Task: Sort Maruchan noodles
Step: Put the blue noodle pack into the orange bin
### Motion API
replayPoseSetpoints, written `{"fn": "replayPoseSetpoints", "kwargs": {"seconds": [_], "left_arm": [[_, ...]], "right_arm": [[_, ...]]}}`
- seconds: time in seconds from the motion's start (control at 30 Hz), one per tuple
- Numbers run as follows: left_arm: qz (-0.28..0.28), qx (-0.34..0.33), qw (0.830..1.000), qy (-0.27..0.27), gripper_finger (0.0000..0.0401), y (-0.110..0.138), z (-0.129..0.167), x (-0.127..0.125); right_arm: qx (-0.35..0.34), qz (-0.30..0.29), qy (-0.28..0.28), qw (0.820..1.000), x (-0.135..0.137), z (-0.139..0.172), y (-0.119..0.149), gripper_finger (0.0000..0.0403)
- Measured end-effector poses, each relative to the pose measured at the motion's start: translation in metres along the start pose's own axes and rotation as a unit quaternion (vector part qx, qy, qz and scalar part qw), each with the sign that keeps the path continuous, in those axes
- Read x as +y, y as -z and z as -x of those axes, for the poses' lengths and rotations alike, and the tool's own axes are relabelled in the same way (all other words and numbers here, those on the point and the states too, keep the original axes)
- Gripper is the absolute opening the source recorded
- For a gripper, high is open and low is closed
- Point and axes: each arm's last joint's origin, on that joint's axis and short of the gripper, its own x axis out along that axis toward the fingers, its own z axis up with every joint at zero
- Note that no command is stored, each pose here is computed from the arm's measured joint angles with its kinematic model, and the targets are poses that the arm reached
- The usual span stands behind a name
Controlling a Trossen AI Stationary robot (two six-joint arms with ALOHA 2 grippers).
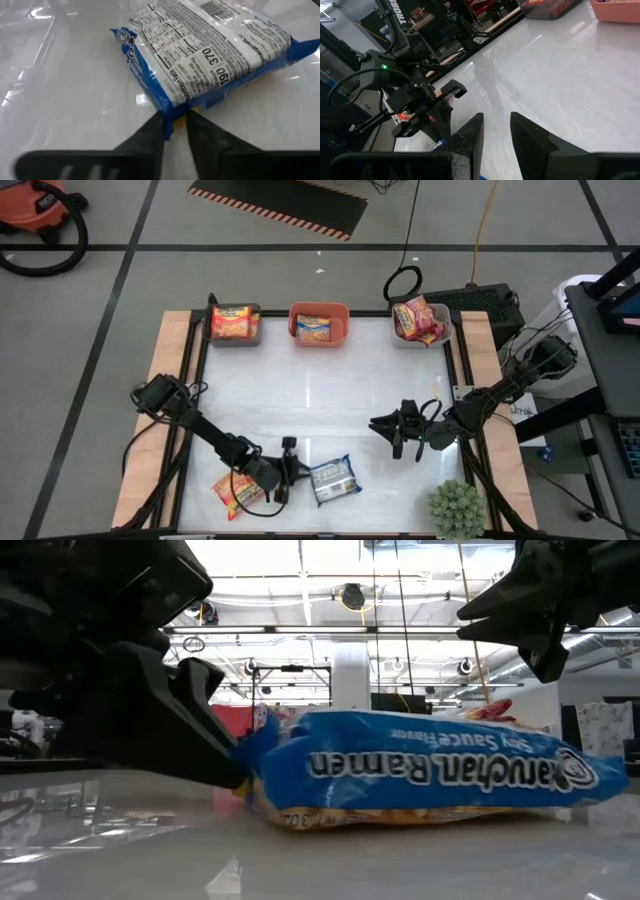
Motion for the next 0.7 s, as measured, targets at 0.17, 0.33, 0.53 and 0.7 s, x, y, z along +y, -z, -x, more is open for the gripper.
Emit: {"fn": "replayPoseSetpoints", "kwargs": {"seconds": [0.17,0.33,0.53,0.7], "left_arm": [[0.007,-0.013,1.0,-0.004,0.0011,-0.004,-0.002,0.005],[0.002,-0.034,0.999,-0.008,0.0008,-0.011,-0.001,0.008],[-0.066,-0.063,0.996,-0.023,0.0006,-0.03,0.013,0.012],[-0.123,-0.078,0.988,-0.047,0.0006,-0.047,0.03,0.018]], "right_arm": [[0.0,0.013,0.0,1.0,0.0,0.0,0.0,0.0089],[0.003,0.066,-0.003,0.998,0.0,0.0,0.0,0.0089],[0.003,0.065,-0.006,0.998,0.001,0.001,0.001,0.0089],[-0.004,0.053,-0.005,0.999,-0.001,-0.003,-0.004,0.0089]]}}
